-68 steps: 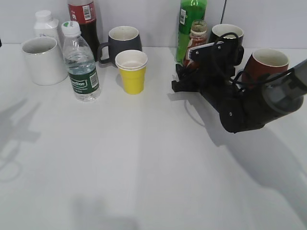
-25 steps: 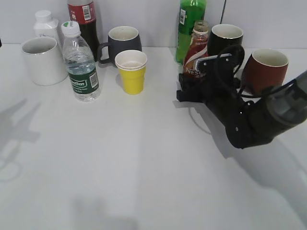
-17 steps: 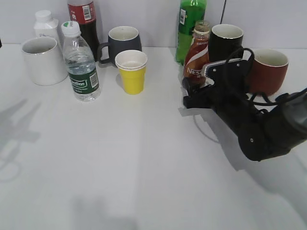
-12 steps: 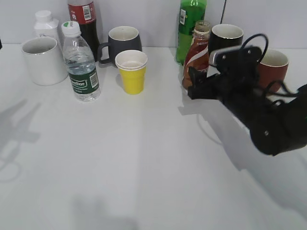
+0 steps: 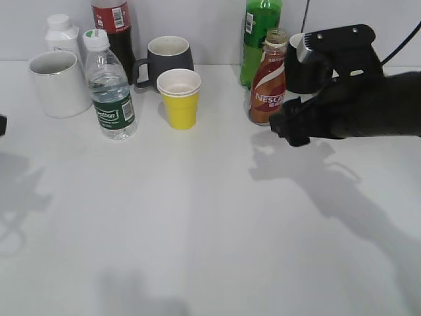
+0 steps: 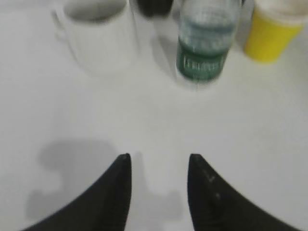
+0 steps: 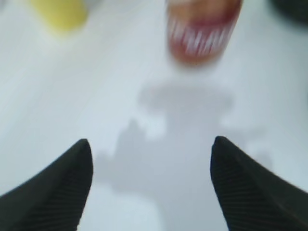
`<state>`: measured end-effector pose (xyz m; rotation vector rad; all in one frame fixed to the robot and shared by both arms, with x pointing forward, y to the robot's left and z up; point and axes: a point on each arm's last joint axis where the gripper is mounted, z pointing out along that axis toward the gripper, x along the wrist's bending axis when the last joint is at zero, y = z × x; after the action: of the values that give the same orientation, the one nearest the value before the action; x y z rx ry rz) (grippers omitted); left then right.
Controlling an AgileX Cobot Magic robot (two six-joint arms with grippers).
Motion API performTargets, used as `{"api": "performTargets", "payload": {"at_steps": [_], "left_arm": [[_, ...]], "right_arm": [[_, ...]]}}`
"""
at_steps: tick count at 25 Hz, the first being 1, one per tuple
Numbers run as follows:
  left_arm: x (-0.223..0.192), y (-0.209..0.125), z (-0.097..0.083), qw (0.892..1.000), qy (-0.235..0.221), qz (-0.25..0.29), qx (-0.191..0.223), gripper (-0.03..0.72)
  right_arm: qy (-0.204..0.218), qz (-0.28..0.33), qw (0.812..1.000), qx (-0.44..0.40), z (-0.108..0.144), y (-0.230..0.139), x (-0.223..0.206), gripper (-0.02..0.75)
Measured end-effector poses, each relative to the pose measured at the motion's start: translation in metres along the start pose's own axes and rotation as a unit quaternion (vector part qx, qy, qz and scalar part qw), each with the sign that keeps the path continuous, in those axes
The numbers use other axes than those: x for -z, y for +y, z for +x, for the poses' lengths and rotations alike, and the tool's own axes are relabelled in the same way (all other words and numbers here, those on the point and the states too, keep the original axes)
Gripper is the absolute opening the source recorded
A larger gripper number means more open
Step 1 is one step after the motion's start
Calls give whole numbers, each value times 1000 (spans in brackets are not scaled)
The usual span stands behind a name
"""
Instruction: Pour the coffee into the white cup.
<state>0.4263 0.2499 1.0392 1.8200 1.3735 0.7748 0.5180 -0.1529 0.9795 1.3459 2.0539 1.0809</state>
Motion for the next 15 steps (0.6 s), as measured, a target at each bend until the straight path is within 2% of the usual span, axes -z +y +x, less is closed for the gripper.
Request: {"api": "performTargets", "payload": {"at_steps": [4, 9, 12, 15], "left_arm": [[7, -4, -5, 995, -6, 97, 36, 305], [16, -17, -7, 977, -6, 204, 62, 305], [23, -21, -9, 963, -11, 258, 77, 305], [32, -17, -11, 954, -19, 286, 86, 305]], "right_arm": [[26, 115, 993, 3, 6, 6, 20, 589], [45, 234, 971, 4, 11, 9, 34, 589], [50, 277, 960, 7, 12, 10, 40, 589], [50, 303, 952, 11, 12, 7, 43, 589]]}}
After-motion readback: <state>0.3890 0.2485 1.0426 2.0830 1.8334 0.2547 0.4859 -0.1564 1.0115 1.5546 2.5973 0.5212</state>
